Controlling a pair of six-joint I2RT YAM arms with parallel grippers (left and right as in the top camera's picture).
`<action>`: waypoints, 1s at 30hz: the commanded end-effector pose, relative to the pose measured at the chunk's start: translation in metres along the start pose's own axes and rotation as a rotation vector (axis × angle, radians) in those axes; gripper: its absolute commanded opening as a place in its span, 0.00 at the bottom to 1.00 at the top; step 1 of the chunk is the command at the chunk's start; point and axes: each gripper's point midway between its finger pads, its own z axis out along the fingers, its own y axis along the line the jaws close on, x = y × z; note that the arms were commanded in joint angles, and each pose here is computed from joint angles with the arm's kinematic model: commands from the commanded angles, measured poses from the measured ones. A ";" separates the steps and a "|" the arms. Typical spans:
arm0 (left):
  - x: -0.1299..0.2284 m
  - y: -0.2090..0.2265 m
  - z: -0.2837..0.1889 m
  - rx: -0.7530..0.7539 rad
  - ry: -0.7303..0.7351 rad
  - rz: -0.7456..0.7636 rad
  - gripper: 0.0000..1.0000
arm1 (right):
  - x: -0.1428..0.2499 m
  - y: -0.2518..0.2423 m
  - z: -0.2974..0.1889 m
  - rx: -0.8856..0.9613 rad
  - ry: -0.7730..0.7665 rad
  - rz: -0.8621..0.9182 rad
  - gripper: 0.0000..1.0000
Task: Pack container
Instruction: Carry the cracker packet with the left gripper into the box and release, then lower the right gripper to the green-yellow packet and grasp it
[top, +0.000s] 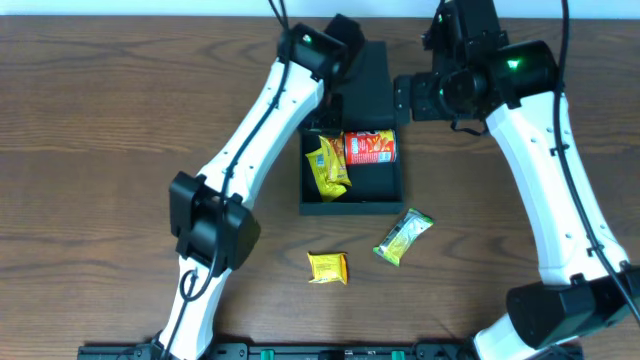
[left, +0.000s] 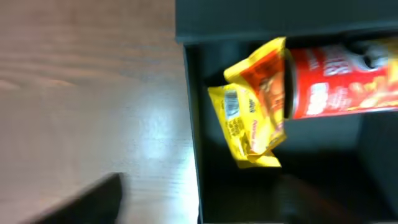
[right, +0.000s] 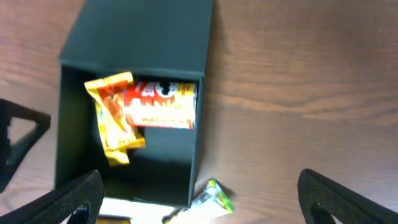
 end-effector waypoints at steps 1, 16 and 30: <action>-0.013 0.005 -0.071 0.066 -0.195 0.122 0.95 | -0.001 0.000 -0.021 -0.007 -0.042 -0.057 0.99; 0.009 0.116 -0.142 -0.167 -0.291 0.060 0.95 | 0.084 0.005 -0.027 -0.035 0.118 0.030 0.86; -0.001 0.143 -0.142 -0.180 -0.311 -0.015 0.95 | 0.228 0.017 0.029 0.293 0.134 0.890 0.87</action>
